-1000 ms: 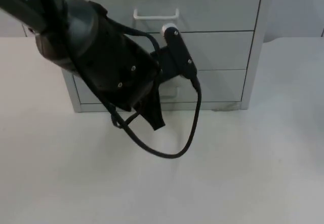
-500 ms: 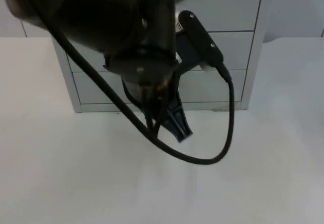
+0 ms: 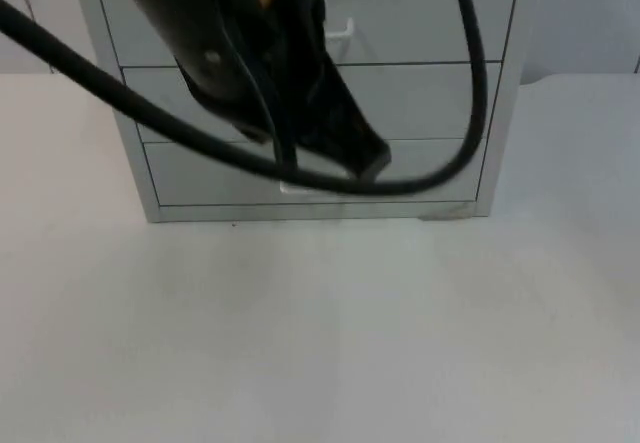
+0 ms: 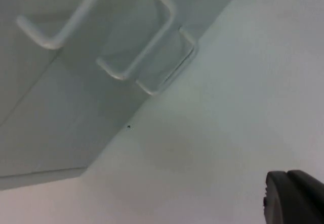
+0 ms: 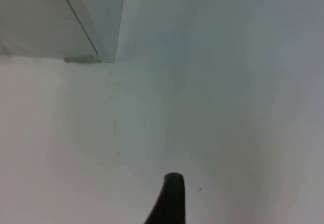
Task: Open the drawer with the left hand, place the block into the drawer with the right hand, then close the drawer with the left hand.
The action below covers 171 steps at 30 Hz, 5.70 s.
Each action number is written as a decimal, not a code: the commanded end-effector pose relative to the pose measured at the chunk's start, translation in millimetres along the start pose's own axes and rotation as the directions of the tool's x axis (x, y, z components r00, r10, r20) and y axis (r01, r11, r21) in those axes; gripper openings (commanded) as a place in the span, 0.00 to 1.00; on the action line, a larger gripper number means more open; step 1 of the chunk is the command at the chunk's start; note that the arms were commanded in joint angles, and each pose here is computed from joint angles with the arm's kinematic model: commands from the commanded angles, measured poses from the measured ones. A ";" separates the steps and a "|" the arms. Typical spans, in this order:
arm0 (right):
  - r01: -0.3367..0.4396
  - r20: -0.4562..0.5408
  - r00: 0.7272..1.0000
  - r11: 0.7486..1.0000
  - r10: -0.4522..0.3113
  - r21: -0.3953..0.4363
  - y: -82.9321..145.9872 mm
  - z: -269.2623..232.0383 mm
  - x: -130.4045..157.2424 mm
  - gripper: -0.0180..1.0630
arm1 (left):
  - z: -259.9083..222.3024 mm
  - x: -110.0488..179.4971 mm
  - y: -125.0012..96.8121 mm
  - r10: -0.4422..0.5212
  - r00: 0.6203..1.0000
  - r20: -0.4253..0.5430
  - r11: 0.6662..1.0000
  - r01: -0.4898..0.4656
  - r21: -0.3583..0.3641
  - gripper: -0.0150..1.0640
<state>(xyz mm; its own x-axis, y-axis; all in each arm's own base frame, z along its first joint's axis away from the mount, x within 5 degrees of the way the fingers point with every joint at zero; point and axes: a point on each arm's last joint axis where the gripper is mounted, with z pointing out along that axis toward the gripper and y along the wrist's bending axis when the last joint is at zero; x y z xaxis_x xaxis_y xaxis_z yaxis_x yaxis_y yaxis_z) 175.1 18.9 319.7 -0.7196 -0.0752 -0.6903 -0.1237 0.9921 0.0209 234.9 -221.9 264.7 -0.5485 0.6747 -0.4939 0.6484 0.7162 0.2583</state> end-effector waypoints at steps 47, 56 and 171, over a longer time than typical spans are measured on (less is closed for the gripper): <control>0.087 0.425 0.902 0.996 -0.078 -0.001 11.0 -123.8 139.2 0.69 | -217.5 209.7 43.0 -0.316 0.654 0.687 0.948 0.242 0.206 0.01; 0.059 0.367 0.929 0.998 -0.052 -0.007 9.8 -110.8 156.0 0.69 | -206.3 238.3 38.2 -0.339 0.662 0.668 0.941 0.257 0.222 0.01; 0.010 0.327 0.945 1.000 -0.018 0.024 4.9 -98.2 160.1 0.99 | -174.7 277.8 8.6 -0.219 0.843 0.492 0.955 0.080 0.287 0.99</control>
<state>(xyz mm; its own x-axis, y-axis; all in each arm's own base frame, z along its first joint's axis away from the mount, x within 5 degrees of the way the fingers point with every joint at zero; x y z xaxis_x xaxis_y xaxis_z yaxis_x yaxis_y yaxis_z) -7.6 1.5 280.2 -0.4628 -0.0573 -0.8846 -0.1145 0.9934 -0.0044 -3.7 4.1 275.5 -0.3374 0.3427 -0.8768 0.7337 0.6792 -0.0169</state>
